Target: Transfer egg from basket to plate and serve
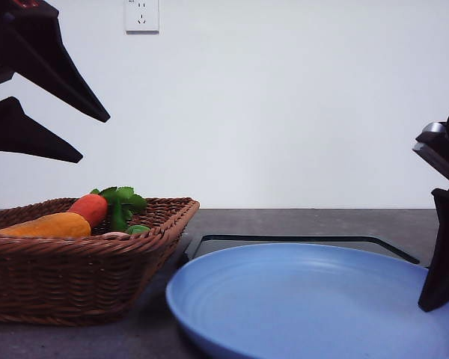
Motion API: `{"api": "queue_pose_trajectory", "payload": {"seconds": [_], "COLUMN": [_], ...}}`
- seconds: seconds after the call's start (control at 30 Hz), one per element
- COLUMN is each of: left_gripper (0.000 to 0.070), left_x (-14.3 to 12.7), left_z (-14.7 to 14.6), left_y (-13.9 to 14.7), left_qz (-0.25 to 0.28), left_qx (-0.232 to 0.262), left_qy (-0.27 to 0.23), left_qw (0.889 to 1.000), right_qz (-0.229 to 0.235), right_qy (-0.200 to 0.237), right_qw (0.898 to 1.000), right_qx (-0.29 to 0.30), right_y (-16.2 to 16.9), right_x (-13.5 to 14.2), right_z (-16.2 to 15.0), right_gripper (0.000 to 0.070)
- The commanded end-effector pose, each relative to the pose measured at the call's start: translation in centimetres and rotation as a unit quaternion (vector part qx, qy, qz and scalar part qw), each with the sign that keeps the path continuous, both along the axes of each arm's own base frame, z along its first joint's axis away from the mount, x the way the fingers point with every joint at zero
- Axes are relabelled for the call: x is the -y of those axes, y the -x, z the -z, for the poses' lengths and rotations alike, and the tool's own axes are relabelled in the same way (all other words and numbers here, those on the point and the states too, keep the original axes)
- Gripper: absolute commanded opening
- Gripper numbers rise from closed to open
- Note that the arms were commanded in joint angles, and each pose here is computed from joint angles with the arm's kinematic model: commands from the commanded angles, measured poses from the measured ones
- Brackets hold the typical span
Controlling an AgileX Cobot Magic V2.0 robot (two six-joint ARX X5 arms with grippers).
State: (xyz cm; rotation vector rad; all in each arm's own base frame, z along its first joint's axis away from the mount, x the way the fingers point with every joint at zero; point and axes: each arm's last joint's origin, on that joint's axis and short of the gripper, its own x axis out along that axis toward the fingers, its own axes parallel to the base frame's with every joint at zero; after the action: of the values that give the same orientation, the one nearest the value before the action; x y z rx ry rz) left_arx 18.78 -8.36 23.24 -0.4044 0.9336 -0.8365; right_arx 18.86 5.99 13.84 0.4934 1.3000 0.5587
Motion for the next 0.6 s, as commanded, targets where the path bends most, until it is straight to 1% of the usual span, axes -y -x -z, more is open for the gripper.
{"api": "queue_pose_trajectory", "payload": {"seconds": [0.0,0.1,0.17,0.23,0.37,0.43,0.57], "left_gripper": [0.0337,0.0422,0.0455,0.0463,0.0463,0.0463,0.046], "left_x": [0.2,0.3,0.4,0.5,1.0,1.4,2.2], "left_z": [-0.4,-0.4,-0.3,-0.3,0.0,0.3,1.0], "left_y": [-0.3,-0.2,-0.2,-0.1,-0.1,-0.2,-0.7], "left_qz": [0.0,-0.007,-0.011,-0.025,-0.042,-0.045,-0.051], "left_qx": [0.002,-0.011,-0.016,-0.021,-0.019,-0.021,-0.039], "left_qy": [0.005,0.01,0.008,-0.002,-0.03,-0.044,-0.078], "left_qw": [1.0,1.0,1.0,0.999,0.998,0.998,0.995], "right_qz": [0.0,0.002,0.006,0.014,0.041,0.056,0.085], "right_qy": [-0.001,-0.004,-0.007,-0.004,0.02,0.032,0.046], "right_qw": [1.0,1.0,1.0,0.999,0.996,0.993,0.986], "right_qx": [0.006,0.019,0.029,0.042,0.076,0.094,0.139], "right_y": [-0.3,-0.2,0.1,0.4,1.4,1.9,2.6], "right_x": [-0.1,-0.1,0.0,0.1,0.8,1.3,2.0], "right_z": [-0.3,-0.9,-1.5,-2.2,-3.8,-4.5,-5.8], "right_gripper": [0.0,0.0,0.0,0.0,0.0,0.0,0.0]}}
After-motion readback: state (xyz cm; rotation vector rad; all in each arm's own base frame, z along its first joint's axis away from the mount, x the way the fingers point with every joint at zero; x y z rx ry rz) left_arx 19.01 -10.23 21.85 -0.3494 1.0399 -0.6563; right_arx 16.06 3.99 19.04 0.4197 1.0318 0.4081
